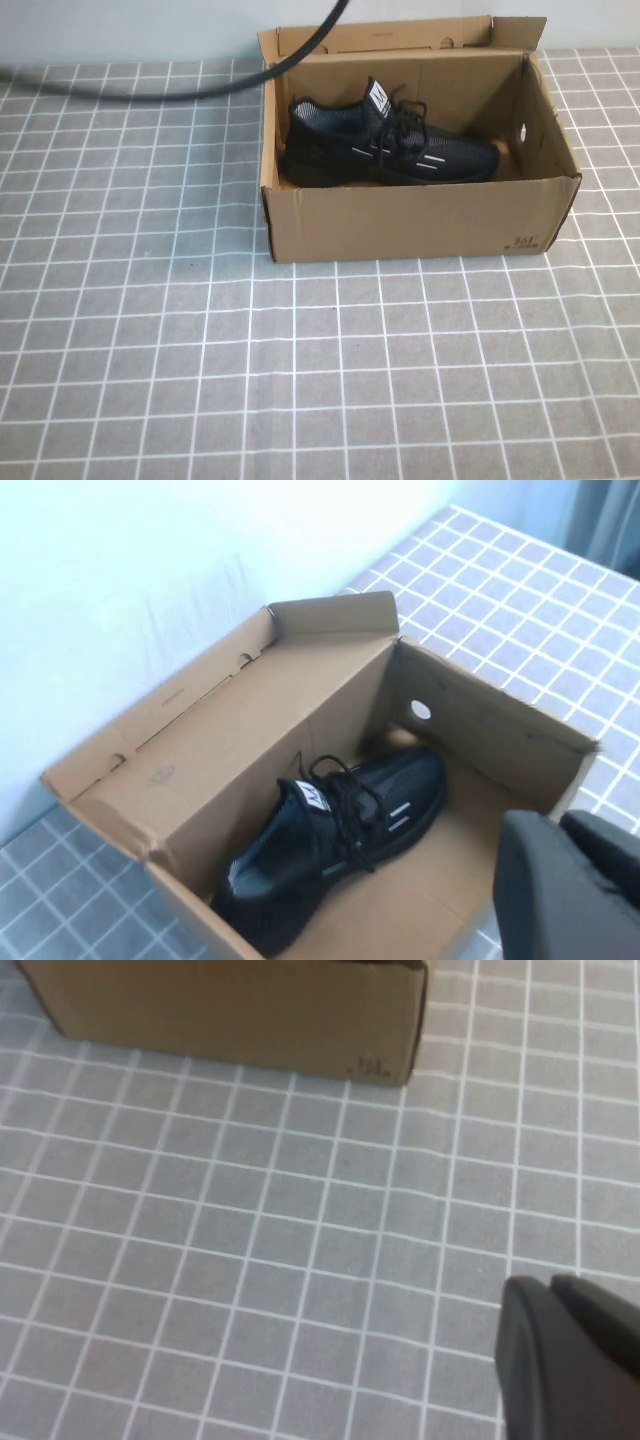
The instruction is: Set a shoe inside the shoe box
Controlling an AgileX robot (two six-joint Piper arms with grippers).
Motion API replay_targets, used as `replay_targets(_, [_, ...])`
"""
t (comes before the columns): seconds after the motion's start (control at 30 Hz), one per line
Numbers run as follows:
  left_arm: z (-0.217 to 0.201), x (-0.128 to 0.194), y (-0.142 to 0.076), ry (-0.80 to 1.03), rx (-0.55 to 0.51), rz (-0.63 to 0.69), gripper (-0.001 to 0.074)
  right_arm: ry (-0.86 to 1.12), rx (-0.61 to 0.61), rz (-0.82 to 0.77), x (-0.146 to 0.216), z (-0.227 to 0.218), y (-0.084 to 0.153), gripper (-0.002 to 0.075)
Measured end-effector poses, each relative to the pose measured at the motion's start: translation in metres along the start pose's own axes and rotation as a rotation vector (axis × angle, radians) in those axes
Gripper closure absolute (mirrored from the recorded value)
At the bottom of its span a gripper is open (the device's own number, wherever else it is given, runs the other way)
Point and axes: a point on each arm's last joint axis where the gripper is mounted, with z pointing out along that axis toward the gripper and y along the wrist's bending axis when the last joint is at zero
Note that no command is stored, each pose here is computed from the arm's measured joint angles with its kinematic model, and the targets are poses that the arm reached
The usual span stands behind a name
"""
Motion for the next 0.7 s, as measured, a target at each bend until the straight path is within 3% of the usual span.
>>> replay_targets(0.23, [-0.067, 0.045, -0.042, -0.108, -0.114, -0.033, 0.0735, -0.151, -0.135, -0.044, 0.035, -0.046, -0.009, 0.0742])
replay_targets(0.43, [-0.096, 0.127, -0.079, -0.249, -0.252, -0.083, 0.0735, -0.269, -0.204, -0.05, 0.053, -0.058, -0.012, 0.0742])
replay_targets(0.7, [-0.106, 0.251, -0.122, -0.402, -0.407, -0.126, 0.0735, -0.442, -0.3, -0.018, 0.07, -0.025, -0.006, 0.0742])
